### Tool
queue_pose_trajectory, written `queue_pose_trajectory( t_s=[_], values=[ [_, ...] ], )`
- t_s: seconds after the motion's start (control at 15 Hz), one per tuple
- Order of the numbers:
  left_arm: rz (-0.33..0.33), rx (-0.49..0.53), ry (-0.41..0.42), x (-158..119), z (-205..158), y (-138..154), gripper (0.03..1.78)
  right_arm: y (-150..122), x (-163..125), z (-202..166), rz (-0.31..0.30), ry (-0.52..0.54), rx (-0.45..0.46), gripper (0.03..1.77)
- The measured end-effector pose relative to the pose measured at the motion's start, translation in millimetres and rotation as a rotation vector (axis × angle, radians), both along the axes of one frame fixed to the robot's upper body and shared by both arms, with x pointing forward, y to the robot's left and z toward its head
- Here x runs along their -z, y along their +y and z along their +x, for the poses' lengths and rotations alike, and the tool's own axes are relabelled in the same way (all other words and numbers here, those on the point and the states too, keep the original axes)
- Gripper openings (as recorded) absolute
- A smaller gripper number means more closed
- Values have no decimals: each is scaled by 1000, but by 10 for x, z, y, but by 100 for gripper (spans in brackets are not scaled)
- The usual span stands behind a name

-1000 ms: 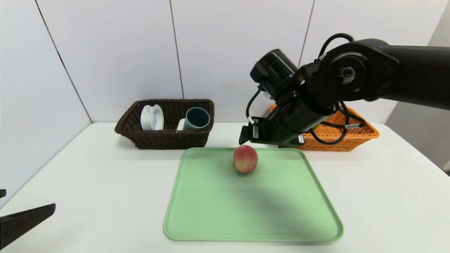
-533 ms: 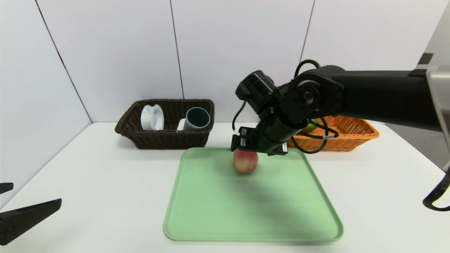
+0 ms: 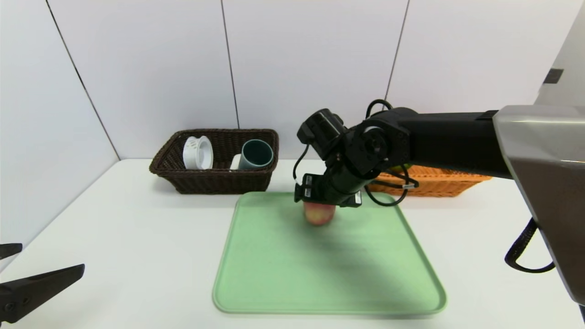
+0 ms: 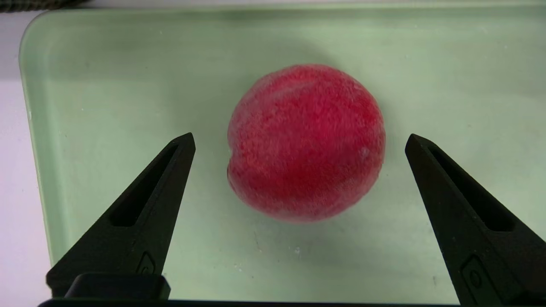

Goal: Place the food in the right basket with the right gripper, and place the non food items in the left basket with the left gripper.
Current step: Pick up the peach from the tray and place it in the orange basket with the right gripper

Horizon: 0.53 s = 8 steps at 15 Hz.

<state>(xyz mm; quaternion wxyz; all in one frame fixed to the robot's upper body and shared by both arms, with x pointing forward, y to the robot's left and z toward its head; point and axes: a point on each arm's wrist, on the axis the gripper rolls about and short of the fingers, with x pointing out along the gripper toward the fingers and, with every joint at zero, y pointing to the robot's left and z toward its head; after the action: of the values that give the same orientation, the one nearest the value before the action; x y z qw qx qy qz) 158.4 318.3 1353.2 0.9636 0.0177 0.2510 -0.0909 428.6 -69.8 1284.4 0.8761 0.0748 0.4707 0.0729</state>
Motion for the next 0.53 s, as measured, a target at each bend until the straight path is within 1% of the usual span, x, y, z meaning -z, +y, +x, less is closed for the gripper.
queue_pose_trajectory(
  t_s=[0.27, 0.53],
  values=[
    [1, -1, 7, 18, 1, 0, 169, 37, 97, 69, 4, -8, 3, 170],
    [1, -2, 6, 18, -6, 2, 169, 55, 165, 96, -4, -1, 4, 170]
  ],
)
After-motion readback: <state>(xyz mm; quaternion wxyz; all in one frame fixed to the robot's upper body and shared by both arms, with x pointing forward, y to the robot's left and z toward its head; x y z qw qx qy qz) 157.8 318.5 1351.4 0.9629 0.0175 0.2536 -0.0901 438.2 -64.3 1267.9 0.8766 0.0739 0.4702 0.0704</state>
